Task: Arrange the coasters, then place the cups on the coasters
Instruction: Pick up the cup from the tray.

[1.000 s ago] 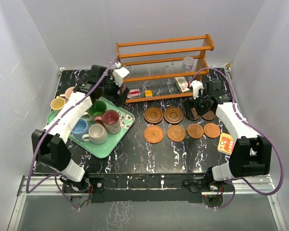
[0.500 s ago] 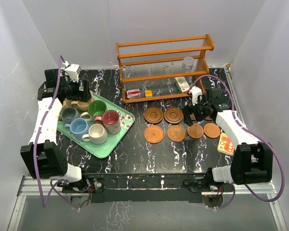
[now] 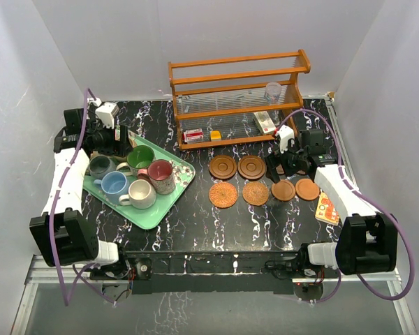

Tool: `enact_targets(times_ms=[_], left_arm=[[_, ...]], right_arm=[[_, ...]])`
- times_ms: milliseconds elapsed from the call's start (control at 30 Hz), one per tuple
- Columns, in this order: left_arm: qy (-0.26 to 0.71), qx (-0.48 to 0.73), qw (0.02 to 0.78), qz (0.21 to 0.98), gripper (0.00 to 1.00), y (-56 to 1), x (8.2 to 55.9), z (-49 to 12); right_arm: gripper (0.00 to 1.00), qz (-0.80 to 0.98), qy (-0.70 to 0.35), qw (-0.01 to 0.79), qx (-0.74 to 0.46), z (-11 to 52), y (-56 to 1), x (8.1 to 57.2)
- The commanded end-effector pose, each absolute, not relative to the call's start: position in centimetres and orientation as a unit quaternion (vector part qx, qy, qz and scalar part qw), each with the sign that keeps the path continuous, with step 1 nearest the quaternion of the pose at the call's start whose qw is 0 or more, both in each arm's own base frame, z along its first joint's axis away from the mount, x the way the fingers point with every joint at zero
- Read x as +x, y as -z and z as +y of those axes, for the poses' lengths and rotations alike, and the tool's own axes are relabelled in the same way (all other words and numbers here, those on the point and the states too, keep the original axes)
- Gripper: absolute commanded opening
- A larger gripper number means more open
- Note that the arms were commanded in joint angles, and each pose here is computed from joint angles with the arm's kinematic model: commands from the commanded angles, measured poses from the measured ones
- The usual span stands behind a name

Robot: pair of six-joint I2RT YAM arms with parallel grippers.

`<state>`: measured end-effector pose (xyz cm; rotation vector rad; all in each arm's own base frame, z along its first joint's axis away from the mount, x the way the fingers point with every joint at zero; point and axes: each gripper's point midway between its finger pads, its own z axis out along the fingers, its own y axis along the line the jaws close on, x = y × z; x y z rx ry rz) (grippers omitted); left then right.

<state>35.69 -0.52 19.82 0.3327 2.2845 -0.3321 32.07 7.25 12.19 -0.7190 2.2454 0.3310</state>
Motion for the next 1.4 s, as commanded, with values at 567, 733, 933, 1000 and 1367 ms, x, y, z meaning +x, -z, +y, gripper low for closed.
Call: enact_targets(times_ms=[567,733,933,1000,1367], left_arm=[[0.099,0.204,0.296,0.928,0.43,-14.6,38.7,-2.5],[0.082,0.211,0.288,0.931,0.39,-13.9,38.9,-2.6],[0.085,0.219,0.271,0.933,0.35,-12.8,38.8,-3.1],[0.085,0.221,0.267,0.934,0.35,-12.5,38.9,-3.1],[0.103,0.23,0.25,0.935,0.27,-11.5,38.9,-4.2]], right_arm=[[0.96,0.876,-0.117,0.38,-0.273,6.7,-11.8,33.5],[0.96,0.878,-0.119,0.375,-0.273,6.8,-11.5,33.5],[0.96,0.879,-0.12,0.372,-0.273,6.8,-11.3,33.5],[0.96,0.88,-0.119,0.371,-0.273,6.7,-11.2,33.4],[0.96,0.883,-0.114,0.364,-0.272,6.5,-10.7,33.4]])
